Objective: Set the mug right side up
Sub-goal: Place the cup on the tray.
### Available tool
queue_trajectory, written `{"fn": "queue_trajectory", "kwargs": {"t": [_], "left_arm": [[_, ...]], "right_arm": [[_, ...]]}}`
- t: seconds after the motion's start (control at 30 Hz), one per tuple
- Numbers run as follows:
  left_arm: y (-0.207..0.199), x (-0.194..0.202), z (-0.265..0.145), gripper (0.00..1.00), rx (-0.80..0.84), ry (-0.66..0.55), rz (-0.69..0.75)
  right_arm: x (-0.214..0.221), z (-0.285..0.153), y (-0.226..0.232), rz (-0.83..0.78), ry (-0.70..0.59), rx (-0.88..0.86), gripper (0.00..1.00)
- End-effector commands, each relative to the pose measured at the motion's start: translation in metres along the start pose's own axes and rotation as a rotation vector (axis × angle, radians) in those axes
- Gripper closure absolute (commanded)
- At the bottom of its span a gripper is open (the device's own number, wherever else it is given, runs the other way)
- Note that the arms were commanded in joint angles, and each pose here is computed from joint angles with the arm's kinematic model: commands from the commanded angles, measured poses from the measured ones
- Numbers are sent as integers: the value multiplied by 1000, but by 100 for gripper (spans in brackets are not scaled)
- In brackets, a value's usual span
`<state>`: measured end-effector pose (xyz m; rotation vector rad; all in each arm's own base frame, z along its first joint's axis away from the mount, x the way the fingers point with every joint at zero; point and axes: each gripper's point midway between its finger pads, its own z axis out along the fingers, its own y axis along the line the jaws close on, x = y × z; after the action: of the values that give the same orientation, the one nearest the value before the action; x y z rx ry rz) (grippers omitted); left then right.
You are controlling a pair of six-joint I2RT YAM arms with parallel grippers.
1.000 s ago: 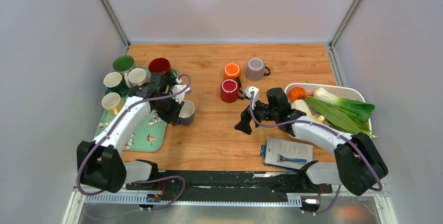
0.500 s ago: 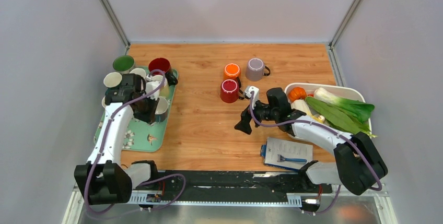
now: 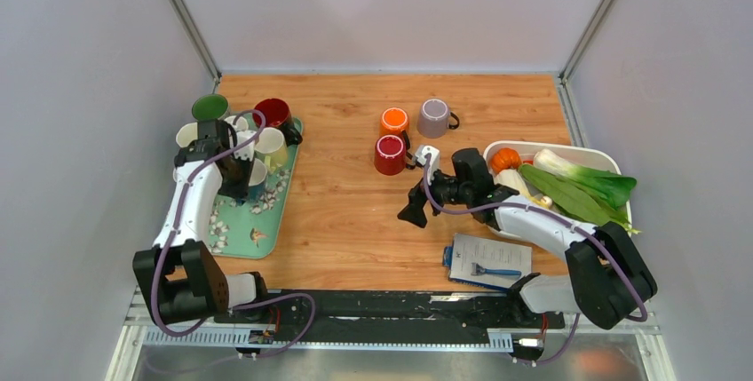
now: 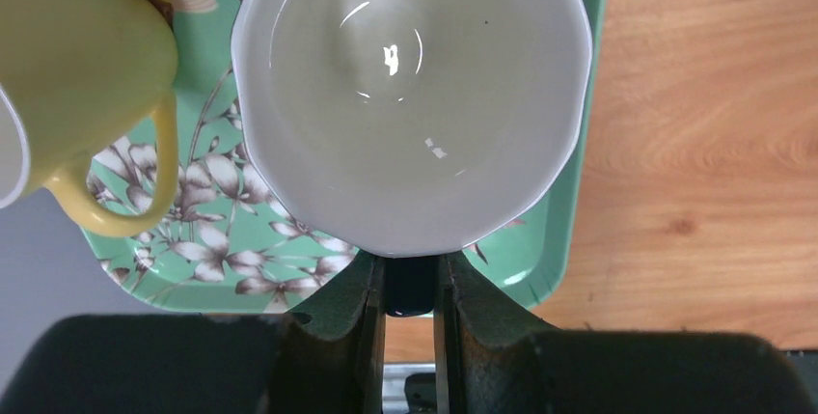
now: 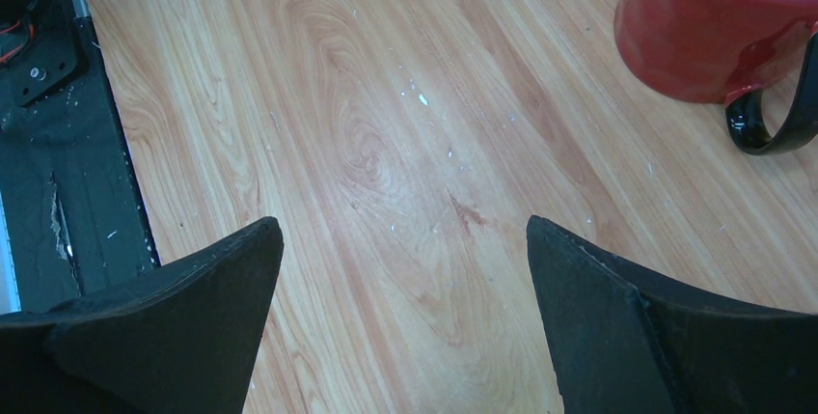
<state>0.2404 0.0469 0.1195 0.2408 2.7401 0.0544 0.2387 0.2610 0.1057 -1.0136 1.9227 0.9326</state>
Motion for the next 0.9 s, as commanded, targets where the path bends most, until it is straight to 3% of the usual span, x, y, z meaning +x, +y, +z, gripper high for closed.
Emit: {"fn": "queue_trajectory", "kwargs": {"t": [0.0,0.37,0.77,0.87], "left_arm": [[28,-44,2,100,-99,-135,-111],[51,-38,26,100,-105,-93,-329],[60,-26,32,100,-112,-70,-386],[63,-26,33,91,-114,-64,-407]], "right_arm": [[-25,1,-2,-22,-51,-5,0],[-32,5,-8,-21,-37,2,0],[-35,10,-11,-25,-33,-2,0],[-35,9,-12,-31,-34,3,0]]}}
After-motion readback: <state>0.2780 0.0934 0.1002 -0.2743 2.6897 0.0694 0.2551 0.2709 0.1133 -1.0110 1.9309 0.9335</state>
